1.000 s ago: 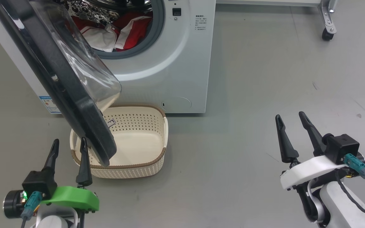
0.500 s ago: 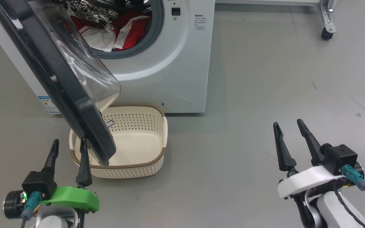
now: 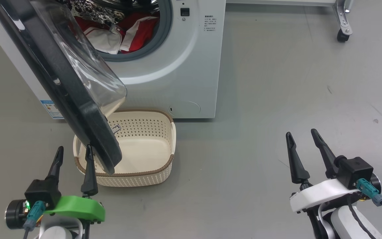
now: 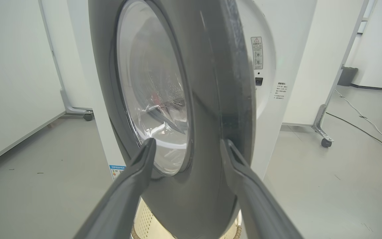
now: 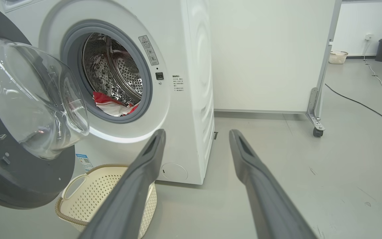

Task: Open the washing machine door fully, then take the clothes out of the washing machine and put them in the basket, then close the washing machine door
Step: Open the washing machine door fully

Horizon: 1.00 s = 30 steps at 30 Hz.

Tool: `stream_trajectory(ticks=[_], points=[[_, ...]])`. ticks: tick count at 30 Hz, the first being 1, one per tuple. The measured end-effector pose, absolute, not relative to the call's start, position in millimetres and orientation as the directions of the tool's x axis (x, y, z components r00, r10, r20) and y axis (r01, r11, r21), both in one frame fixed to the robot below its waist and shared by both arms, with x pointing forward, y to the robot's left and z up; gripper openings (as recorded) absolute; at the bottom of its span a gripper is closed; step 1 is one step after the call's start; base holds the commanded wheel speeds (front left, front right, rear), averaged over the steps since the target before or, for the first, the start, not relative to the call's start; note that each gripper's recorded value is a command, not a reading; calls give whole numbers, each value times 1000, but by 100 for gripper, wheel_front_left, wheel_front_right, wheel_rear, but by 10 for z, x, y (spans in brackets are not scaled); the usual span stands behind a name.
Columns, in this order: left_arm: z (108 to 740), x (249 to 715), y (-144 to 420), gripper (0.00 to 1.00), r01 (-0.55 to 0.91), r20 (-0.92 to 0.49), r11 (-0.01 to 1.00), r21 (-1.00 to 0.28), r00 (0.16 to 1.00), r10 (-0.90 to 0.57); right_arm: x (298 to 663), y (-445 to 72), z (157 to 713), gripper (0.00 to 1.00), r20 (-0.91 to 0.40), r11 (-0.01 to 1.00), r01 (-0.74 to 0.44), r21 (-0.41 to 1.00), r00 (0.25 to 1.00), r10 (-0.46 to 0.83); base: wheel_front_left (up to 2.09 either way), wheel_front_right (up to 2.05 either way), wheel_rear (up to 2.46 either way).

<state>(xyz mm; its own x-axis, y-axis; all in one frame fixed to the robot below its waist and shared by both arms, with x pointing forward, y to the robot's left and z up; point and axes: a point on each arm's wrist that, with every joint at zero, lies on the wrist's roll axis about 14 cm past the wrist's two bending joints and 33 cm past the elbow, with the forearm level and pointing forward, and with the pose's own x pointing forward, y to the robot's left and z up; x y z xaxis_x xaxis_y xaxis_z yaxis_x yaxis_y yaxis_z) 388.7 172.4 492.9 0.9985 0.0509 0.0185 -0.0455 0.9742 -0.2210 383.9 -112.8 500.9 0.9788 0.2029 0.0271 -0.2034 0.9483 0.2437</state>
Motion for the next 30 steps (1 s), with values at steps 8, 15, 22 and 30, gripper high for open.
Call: stream_trajectory(ticks=[8,15,22,30], points=[[4946,3878,1741,100,-51,23,973,-223,998,58,3809,-1131,5009,100,29,949,-196,247,980,195,0,0,0],[4962,3869,1744,100,-50,29,976,-210,998,57,3796,-1133,5020,100,33,950,-192,247,981,190,0,0,0],[4937,3857,1726,40,-40,22,976,-215,999,45,3770,-1138,5001,100,28,951,-188,245,982,187,0,0,0],[4931,3848,1702,0,-26,22,975,-222,999,32,3776,-1140,5012,100,32,952,-185,244,983,183,0,0,0]])
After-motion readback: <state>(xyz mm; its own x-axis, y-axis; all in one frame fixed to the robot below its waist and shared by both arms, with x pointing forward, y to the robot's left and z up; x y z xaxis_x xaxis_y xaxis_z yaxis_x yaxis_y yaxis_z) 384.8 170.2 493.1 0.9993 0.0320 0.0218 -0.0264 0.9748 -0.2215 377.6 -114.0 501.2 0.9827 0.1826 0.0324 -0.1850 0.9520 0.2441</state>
